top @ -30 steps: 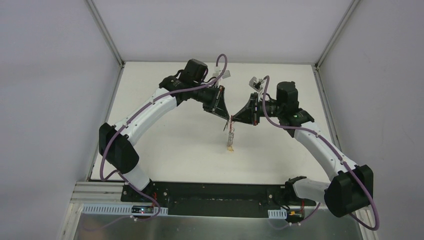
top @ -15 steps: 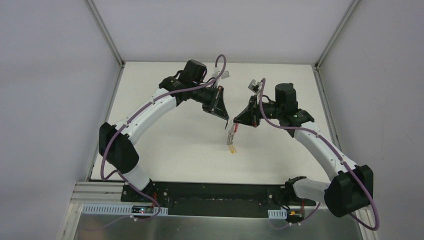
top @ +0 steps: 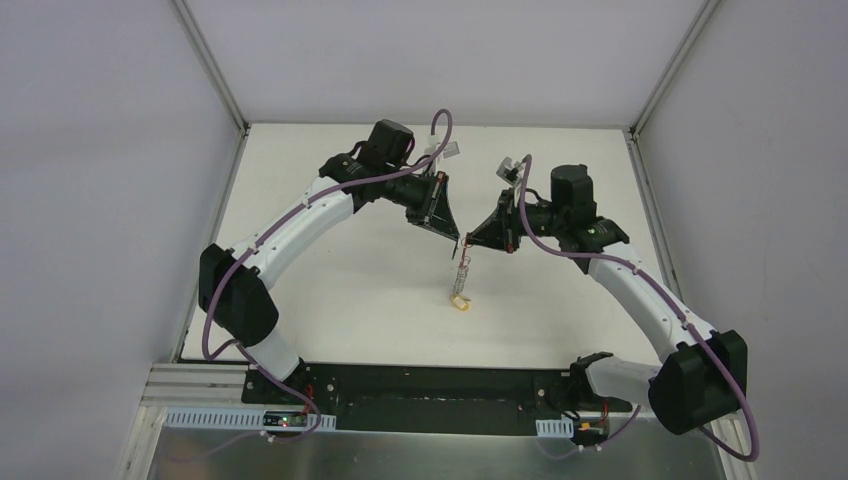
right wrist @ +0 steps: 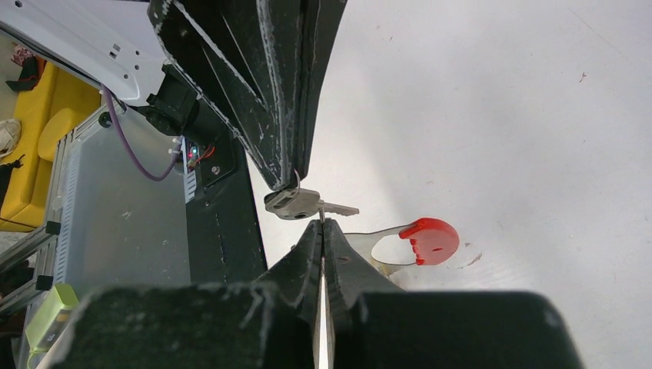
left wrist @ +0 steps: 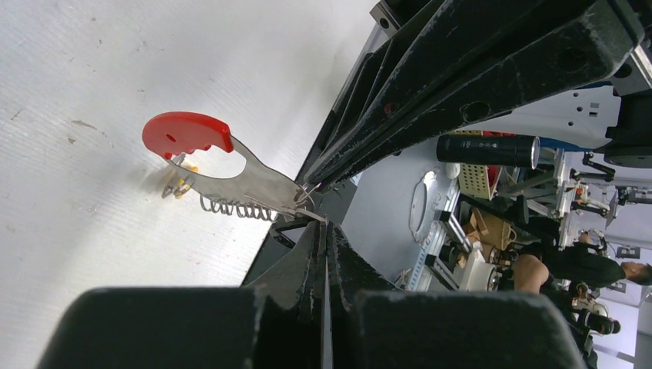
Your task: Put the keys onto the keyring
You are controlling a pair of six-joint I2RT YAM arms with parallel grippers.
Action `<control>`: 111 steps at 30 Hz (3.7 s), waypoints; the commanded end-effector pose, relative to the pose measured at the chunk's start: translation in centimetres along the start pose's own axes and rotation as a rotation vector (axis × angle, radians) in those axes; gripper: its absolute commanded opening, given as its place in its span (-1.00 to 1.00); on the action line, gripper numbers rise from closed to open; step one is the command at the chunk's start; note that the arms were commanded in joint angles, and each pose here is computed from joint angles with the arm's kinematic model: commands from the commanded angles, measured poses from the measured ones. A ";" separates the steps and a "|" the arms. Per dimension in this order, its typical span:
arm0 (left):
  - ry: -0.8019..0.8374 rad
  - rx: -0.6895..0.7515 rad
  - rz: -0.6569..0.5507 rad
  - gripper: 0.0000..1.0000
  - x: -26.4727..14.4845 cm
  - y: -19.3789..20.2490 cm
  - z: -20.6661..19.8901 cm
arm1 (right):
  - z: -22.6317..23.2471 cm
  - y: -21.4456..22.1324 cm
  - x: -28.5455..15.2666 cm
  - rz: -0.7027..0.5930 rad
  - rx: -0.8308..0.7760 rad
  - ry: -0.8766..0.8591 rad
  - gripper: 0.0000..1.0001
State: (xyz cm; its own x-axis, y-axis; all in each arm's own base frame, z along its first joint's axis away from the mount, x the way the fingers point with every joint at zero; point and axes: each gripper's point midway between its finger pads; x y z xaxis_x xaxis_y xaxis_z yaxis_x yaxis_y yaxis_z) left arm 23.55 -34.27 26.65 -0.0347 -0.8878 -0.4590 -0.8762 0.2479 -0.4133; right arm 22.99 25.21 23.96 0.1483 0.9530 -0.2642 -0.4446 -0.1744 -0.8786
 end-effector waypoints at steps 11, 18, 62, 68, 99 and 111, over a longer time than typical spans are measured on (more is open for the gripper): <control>0.022 -0.030 0.006 -1.00 0.9 -0.4 0.3 | 1.6 -3.6 -0.3 -0.065 -0.104 -0.021 -1.00; 0.038 -0.037 0.005 -1.00 1.0 -0.7 0.0 | 1.4 -3.2 -0.1 -0.058 -0.096 -0.020 -1.00; 0.066 -0.083 -0.010 -1.00 0.3 -1.1 1.3 | 2.3 -2.3 -0.2 -0.043 -0.124 -0.065 -1.00; 0.079 -0.092 0.002 -1.00 0.5 -0.9 1.3 | 2.2 -2.6 -0.2 -0.049 -0.123 -0.060 -1.00; 0.115 -0.093 -0.011 -1.00 -0.3 -0.9 1.2 | 1.4 -3.3 -0.6 -0.080 -0.093 -0.035 -1.00; 0.135 -0.057 -0.024 -1.00 -0.8 -1.7 -0.1 | 1.1 -3.0 -0.5 -0.076 -0.081 -0.034 -1.00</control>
State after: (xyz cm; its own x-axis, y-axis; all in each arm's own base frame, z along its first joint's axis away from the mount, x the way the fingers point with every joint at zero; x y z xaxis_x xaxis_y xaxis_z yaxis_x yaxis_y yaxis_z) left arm 24.52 -34.26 24.99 -0.0973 -0.9185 -0.3834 -0.9292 0.2218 -0.2957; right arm 23.70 25.38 25.03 0.1736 0.9544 -0.2428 -0.4210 -0.1510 -0.8944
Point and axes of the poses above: each gripper's point midway between its finger pads, its own x axis out along the fingers, its own z axis along the line the jaws close on, y = z × x, and after that the axes turned 3 degrees about -x, right-handed
